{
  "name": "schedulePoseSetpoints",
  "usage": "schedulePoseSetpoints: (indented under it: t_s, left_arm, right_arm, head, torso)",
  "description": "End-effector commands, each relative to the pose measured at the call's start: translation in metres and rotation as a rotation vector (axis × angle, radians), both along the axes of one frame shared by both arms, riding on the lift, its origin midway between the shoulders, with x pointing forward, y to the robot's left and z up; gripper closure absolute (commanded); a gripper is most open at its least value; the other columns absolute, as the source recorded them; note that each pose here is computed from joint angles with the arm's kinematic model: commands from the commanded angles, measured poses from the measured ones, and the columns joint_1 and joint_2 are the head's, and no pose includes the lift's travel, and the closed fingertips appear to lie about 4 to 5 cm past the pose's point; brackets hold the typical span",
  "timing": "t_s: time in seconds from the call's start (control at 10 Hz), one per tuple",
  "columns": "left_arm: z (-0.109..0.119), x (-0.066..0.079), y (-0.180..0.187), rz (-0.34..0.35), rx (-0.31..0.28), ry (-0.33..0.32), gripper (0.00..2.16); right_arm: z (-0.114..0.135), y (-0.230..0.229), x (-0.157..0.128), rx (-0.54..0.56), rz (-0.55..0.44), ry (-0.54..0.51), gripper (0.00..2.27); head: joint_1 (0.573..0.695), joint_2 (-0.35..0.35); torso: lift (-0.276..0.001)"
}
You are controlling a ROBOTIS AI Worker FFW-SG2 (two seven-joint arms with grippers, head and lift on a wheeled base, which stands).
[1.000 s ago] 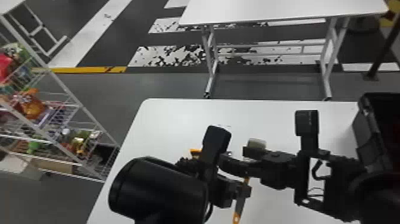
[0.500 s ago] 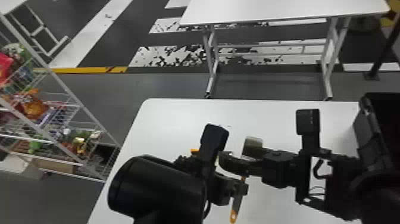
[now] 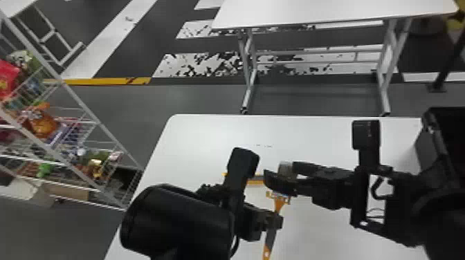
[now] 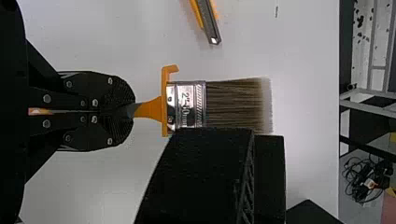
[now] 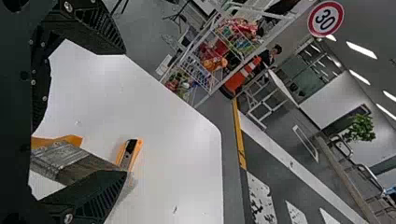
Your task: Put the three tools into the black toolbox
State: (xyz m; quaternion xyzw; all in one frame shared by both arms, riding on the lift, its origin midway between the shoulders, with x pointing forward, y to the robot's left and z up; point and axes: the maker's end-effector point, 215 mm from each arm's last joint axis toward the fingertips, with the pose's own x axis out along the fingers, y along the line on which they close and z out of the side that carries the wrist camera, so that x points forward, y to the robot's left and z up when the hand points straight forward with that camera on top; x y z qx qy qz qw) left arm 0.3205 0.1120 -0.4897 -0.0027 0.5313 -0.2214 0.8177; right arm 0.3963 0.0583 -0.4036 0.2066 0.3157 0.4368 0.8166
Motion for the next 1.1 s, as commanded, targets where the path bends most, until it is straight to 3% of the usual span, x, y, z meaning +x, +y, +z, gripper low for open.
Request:
schedulePoseSetpoints:
  t_s: [0.0, 0.6, 1.0]
  left_arm:
    - [0.004, 0.001, 0.009, 0.016, 0.000, -0.008, 2.06]
    - [0.021, 0.017, -0.003, -0.009, -0.049, -0.038, 2.06]
    - [0.022, 0.019, -0.021, -0.046, -0.055, -0.041, 2.06]
  right_arm:
    - [-0.006, -0.004, 0.008, -0.008, -0.014, -0.006, 0.08]
    - [-0.021, -0.015, 0.017, -0.031, -0.048, -0.010, 0.08]
    - [-0.018, -0.012, 0.026, -0.023, -0.057, -0.034, 0.08]
  head:
    - [0.695, 0.269]
    - [0.695, 0.241]
    - [0.695, 0.224]
  torso:
    - [-0.051]
    - [-0.051]
    - [-0.051]
